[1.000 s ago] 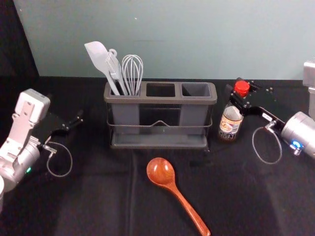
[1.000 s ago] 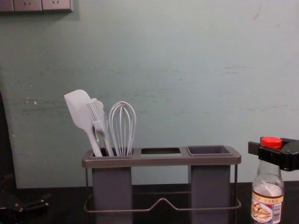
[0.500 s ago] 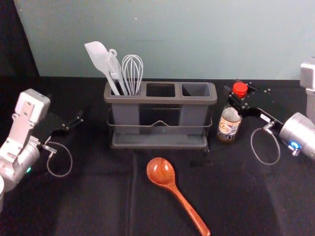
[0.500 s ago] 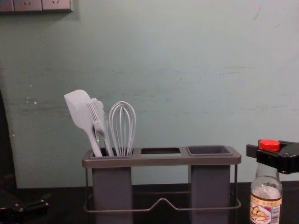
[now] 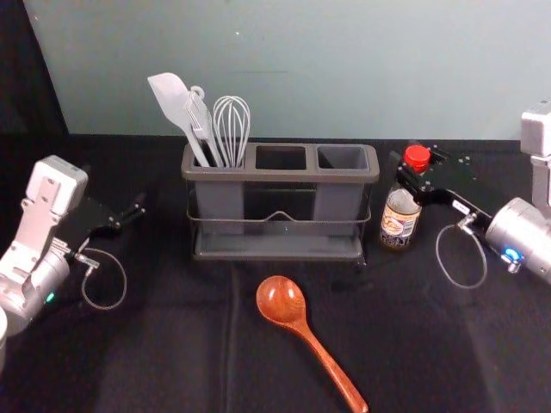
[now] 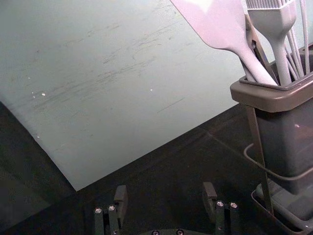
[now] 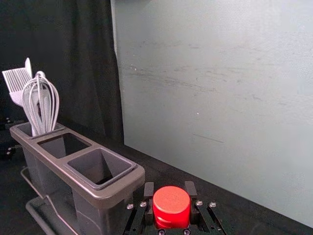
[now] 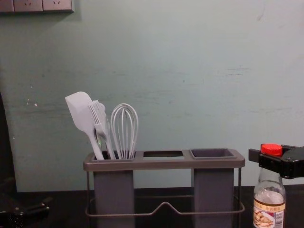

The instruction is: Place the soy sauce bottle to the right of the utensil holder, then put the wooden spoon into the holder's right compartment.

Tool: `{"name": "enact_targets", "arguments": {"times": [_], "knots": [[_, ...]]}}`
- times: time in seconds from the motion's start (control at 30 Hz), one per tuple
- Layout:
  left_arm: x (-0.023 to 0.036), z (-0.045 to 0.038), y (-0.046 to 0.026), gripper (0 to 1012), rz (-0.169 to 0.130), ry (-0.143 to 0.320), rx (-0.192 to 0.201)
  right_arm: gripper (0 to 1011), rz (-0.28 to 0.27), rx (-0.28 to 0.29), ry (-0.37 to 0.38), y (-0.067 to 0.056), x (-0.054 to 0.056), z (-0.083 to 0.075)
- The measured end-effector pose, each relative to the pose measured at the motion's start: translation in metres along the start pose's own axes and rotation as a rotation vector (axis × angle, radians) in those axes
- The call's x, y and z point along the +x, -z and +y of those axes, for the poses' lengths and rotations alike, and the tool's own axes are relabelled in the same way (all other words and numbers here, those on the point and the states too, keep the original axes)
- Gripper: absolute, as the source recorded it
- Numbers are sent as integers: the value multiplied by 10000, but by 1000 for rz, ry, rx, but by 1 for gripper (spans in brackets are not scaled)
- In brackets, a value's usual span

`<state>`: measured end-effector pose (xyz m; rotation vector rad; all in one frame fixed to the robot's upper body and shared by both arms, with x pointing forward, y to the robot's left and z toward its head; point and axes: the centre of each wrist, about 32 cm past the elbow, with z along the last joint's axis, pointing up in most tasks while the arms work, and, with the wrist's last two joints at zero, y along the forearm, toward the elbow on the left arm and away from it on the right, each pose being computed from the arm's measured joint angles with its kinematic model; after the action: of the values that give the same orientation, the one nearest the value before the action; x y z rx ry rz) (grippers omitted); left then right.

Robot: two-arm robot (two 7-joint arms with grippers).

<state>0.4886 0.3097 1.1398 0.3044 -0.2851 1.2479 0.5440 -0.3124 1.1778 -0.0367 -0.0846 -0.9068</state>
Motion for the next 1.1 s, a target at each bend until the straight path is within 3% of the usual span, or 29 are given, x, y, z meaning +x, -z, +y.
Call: {"name": "enact_targets", "arguments": {"times": [0.9,1.1], "knots": [[0,0,0,1005,0,0,0,383,18,5,-7,16,1,4],[0,0,0,1005,0,0,0,562,18,4,-7,17,2,3]]}}
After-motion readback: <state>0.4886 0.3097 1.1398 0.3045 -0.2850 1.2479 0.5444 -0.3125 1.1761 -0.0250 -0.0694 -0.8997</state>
